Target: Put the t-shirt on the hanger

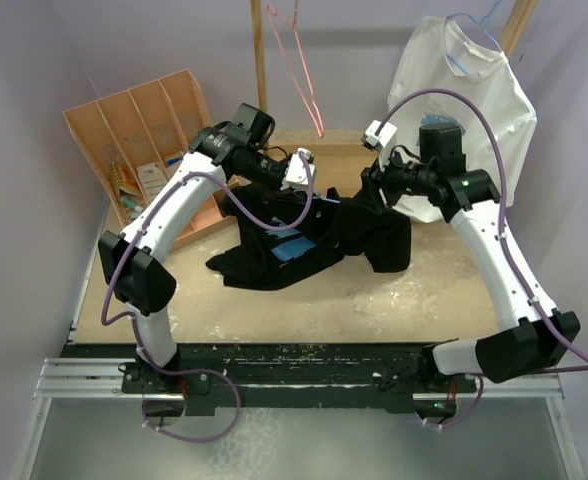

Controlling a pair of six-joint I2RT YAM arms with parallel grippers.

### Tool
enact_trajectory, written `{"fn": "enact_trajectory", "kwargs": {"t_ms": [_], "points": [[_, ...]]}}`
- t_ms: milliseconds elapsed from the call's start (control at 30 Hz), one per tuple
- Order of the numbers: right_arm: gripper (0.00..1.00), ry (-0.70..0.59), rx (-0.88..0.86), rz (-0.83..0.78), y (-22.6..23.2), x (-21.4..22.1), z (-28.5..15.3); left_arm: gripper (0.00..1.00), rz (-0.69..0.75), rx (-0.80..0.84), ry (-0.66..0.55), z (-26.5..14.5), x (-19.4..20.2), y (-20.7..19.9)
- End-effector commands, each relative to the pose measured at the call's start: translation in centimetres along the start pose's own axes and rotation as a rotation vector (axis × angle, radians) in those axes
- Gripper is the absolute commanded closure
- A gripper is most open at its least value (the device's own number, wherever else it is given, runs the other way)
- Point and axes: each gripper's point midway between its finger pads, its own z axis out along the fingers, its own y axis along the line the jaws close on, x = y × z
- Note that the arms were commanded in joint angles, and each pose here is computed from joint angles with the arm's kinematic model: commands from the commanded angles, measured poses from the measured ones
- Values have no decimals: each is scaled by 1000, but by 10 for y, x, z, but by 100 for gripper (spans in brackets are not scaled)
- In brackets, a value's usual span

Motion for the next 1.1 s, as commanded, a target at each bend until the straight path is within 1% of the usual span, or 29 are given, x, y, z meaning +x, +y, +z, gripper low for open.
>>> {"fn": "enact_trajectory", "kwargs": {"t_ms": [0,67,200,400,500,567,600,833,1067], "points": [[47,-3,-25,-19,1,1,3,100,126,-56,-40,-16,-31,13],[50,15,-29,-11,0,6,6,100,125,-58,-36,-15,-29,14],[62,28,-63,-15,1,12,14,100,118,-55,-33,-14,-27,14],[76,42,-95,-12,4,18,20,100,111,-57,-33,-12,-26,16],[88,39,-108,-11,7,18,20,100,108,-60,-39,-12,-27,17],[99,38,-113,-16,9,18,18,100,104,-62,-42,-11,-27,18],[100,34,-107,-21,9,16,16,100,101,-62,-40,-11,-26,18],[100,-41,-72,-46,17,-3,-5,100,80,-102,-23,-8,-20,29],[100,-69,-22,-15,21,-3,-15,100,18,-174,-17,-7,-15,48]]}}
